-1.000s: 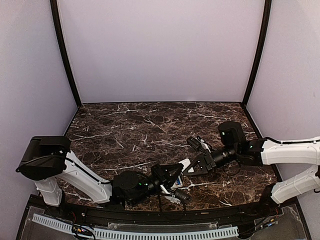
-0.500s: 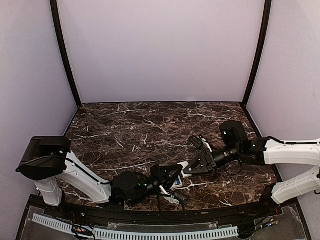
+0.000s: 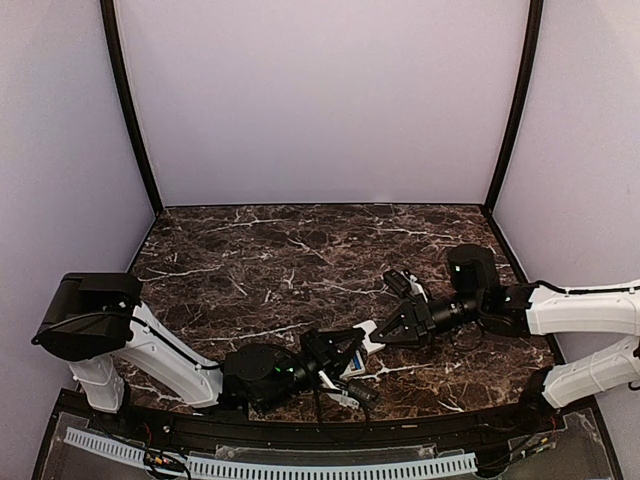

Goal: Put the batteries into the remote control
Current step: Adjust the battery cover on the remote control.

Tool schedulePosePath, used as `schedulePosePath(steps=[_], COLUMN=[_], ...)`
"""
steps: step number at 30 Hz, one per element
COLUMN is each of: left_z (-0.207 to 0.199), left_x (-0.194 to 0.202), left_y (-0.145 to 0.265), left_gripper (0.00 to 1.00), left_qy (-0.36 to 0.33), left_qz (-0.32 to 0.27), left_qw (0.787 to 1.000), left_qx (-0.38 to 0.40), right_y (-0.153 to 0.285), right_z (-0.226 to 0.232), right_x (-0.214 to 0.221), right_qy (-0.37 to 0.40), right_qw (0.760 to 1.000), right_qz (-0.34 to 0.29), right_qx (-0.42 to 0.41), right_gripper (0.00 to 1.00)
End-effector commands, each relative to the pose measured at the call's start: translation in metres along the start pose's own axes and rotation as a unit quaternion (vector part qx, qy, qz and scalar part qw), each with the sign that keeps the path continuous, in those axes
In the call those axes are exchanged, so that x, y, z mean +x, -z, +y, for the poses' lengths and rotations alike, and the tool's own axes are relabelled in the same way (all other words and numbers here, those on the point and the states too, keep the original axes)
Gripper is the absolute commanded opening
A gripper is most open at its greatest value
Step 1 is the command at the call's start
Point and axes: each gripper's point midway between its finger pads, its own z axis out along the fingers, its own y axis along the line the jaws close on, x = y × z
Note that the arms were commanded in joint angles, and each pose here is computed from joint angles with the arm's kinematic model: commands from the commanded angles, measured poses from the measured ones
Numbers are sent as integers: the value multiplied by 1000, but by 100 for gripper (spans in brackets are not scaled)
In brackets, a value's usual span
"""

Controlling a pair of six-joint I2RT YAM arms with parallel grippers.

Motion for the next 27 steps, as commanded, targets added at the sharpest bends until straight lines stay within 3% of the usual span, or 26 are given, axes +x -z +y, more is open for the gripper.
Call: schedulePosePath(steps=[1, 16, 17, 19, 22, 24, 27], left_z=[54, 54, 53, 54, 59, 59, 49], left_x=[2, 4, 4, 5, 6, 4, -1], left_y=[10, 10, 10, 10, 13, 17, 20], left_gripper=[0, 0, 0, 0, 0, 0, 0], left_qy=[59, 66, 66, 70, 89, 109, 123], left_qz=[-4, 7, 7, 9, 3, -13, -31], left_qw=[992, 992, 992, 991, 989, 987, 987], left_qx=[-111, -111, -110, -111, -115, -114, -98], right_y=[2, -1, 0, 0, 8, 16, 30], right_z=[16, 12, 11, 15, 30, 36, 25], right_x=[-9, -6, -6, -5, -6, -10, -18], right_qy=[27, 9, 9, 22, 74, 142, 168], right_qw=[999, 999, 999, 999, 996, 990, 982], right_qz=[-13, -9, -9, -6, -9, -19, -37], right_qx=[-36, -45, -44, -45, -39, -3, 83], right_gripper=[18, 3, 5, 19, 29, 35, 43])
